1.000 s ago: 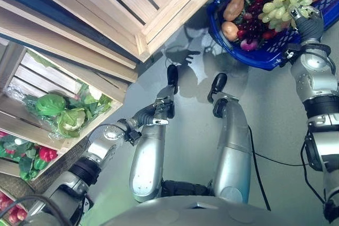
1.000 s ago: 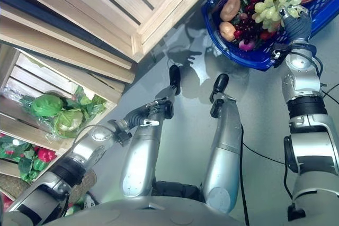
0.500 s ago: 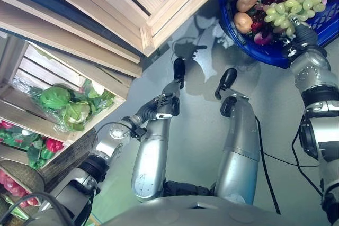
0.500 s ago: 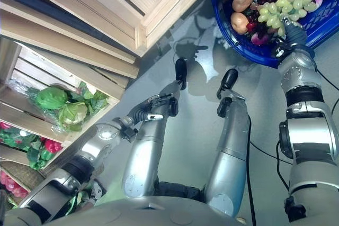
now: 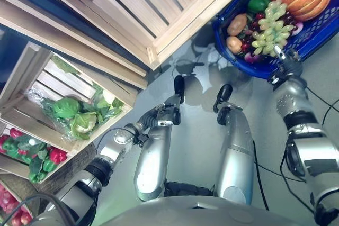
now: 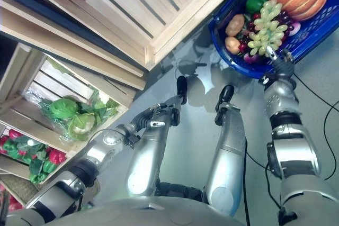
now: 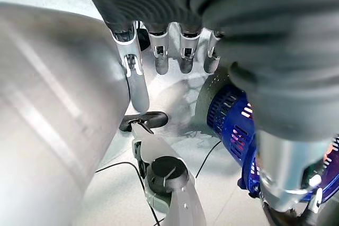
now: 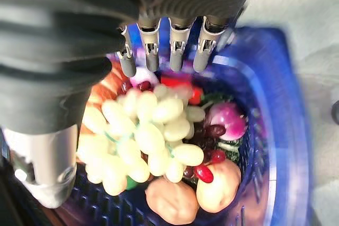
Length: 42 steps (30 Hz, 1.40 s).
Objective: Pick up fruits and vegetables into the basket
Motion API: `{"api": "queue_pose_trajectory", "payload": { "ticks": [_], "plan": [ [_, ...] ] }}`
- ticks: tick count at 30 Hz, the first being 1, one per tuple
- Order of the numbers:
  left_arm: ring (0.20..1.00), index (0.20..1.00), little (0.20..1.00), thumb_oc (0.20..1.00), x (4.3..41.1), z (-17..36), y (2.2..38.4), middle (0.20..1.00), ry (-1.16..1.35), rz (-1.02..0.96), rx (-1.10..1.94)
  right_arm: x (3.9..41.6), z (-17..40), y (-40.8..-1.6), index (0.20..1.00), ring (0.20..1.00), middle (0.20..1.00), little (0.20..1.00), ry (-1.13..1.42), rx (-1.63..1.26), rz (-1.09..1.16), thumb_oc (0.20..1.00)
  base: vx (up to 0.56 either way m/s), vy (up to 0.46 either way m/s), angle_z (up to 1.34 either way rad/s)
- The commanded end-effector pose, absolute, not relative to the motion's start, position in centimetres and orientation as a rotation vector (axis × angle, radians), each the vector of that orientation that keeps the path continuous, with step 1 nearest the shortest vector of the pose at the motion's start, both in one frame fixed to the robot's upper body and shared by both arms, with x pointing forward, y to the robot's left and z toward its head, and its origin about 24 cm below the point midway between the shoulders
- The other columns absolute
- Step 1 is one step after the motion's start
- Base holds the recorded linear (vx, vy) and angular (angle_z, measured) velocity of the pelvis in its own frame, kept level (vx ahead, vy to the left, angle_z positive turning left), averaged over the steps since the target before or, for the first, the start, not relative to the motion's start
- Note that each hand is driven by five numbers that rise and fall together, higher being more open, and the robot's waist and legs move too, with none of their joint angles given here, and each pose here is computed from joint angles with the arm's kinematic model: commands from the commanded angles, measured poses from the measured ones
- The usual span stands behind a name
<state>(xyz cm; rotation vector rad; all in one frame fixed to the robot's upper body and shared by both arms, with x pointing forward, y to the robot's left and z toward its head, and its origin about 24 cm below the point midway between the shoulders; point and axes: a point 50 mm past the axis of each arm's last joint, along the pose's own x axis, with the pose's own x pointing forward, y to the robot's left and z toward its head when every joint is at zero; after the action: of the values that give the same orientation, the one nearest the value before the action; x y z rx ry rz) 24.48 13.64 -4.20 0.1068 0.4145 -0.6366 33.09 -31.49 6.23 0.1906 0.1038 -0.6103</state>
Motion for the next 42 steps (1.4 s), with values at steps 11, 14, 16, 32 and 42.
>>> {"api": "queue_pose_trajectory", "payload": {
  "ticks": [11,14,16,32,42],
  "plan": [
    [1.000,1.000,1.000,1.000,16.5,-11.1,17.1,1.000,0.795,-0.550,0.080,26.7,-2.4,-27.4,1.000,1.000,1.000,1.000,0.207,0.040,-0.439,1.000,0.00,0.076,-0.06],
    [1.000,1.000,1.000,1.000,15.7,-11.9,17.4,1.000,0.828,-0.524,0.044,25.1,-4.5,-26.4,1.000,1.000,1.000,1.000,0.302,0.018,-0.366,1.000,0.09,0.019,-0.08],
    [1.000,1.000,1.000,1.000,15.3,-12.3,17.5,1.000,0.853,-0.511,0.003,23.7,-6.3,-25.6,1.000,1.000,1.000,1.000,0.395,0.043,-0.299,1.000,0.13,0.016,-0.07],
    [1.000,1.000,1.000,1.000,13.8,-14.5,18.6,1.000,0.999,-0.359,-0.109,13.8,-14.9,-19.7,1.000,1.000,1.000,1.000,1.065,0.121,0.165,1.000,0.04,0.001,-0.02],
    [1.000,1.000,1.000,1.000,11.8,-15.7,17.7,1.000,1.211,-0.378,-0.218,10.2,-16.3,-19.4,1.000,1.000,1.000,1.000,1.355,0.206,0.193,1.000,0.01,-0.004,0.01]
  ]
}}
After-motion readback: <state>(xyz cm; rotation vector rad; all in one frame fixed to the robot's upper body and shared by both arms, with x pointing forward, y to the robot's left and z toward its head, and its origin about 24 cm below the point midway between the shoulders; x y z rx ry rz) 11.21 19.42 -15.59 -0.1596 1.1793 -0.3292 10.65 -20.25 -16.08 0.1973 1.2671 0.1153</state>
